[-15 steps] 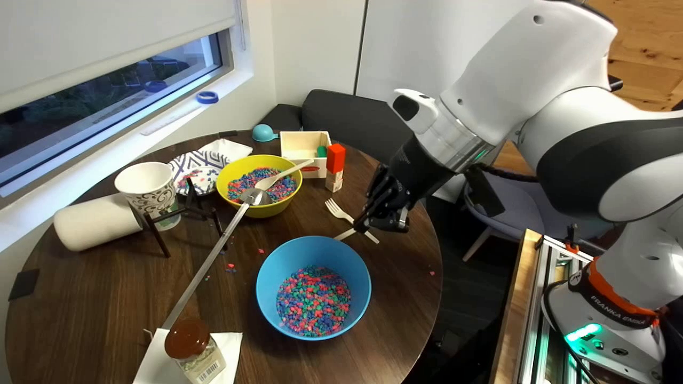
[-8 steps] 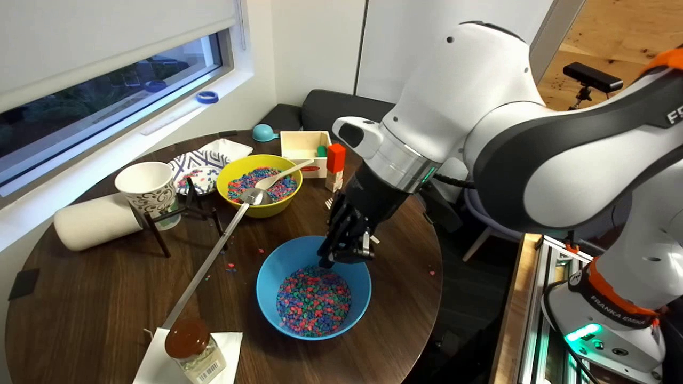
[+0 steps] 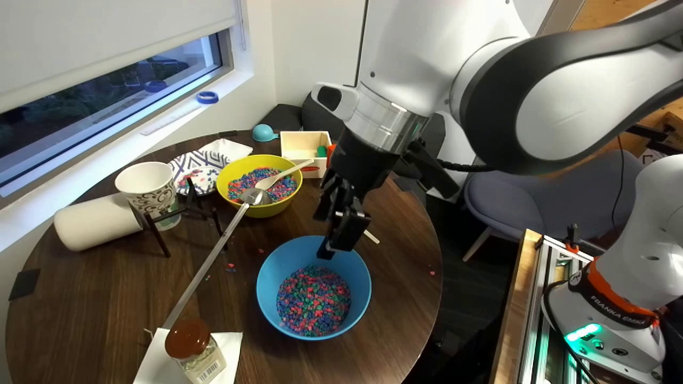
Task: Put the objects from the table in the bowl
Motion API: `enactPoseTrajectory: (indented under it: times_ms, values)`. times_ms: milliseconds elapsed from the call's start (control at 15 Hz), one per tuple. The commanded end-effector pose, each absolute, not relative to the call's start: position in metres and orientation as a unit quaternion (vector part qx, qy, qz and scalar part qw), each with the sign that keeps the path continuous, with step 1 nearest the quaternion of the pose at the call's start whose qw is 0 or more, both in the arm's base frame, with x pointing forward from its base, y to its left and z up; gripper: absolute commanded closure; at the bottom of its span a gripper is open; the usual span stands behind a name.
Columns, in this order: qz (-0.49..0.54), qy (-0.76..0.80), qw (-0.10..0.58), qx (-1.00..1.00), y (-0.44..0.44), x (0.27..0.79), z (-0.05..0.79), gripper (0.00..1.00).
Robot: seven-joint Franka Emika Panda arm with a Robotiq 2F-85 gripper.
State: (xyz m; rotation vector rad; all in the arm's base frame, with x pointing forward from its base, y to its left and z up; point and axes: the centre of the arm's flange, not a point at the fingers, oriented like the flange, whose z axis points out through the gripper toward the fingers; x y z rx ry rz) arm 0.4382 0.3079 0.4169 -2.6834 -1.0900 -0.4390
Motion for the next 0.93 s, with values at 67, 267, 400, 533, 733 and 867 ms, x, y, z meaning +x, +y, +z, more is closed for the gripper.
enactPoseTrajectory:
  times_ms: [67, 267, 400, 533, 733, 867]
  values:
    - [-0.135, -0.26, 0.054, -0.955, 0.281, 0.419, 0.472, 0.0]
    - [-0.135, -0.176, 0.035, -0.974, 0.258, 0.4, 0.506, 0.0]
    - [-0.137, -0.12, 0.032, -0.983, 0.247, 0.385, 0.524, 0.0]
    - [-0.143, -0.065, 0.027, -0.987, 0.236, 0.37, 0.54, 0.0]
    - [-0.155, -0.081, 0.037, -0.984, 0.239, 0.384, 0.548, 0.0]
    - [-0.158, -0.083, 0.038, -0.983, 0.239, 0.382, 0.55, 0.0]
